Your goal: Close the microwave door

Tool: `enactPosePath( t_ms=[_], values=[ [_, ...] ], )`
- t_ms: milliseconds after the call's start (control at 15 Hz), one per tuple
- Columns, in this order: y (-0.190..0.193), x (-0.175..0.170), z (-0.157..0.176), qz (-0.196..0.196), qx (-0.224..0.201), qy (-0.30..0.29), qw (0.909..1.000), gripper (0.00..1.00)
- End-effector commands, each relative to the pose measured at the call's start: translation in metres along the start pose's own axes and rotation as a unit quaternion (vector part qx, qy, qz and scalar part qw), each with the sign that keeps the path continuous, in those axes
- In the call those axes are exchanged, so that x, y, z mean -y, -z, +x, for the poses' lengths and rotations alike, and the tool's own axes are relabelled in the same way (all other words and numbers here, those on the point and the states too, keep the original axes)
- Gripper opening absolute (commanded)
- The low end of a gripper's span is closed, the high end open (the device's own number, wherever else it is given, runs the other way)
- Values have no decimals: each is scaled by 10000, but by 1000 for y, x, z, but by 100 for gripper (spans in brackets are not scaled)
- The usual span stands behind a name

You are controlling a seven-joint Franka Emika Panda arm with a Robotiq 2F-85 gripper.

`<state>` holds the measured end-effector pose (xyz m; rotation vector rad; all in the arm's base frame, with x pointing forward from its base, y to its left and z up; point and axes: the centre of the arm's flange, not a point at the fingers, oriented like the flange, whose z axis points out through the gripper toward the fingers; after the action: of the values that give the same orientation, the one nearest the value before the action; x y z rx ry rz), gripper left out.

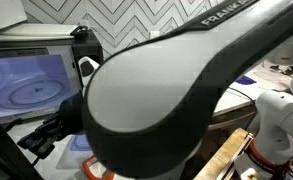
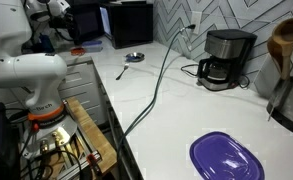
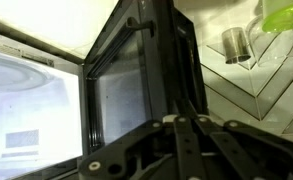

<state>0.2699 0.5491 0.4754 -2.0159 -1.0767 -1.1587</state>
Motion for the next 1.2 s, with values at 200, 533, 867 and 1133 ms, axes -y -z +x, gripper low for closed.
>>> enactPosePath(
  t_ms=[200,533,867,1133],
  values=[
    [24,-5,1,422,98,-124,9990,0],
    [19,7,15,943,219,-144,9952,0],
    [11,5,23,1026,222,-45,9945,0],
    [0,-4,23,969,154,39,9952,0]
  ],
)
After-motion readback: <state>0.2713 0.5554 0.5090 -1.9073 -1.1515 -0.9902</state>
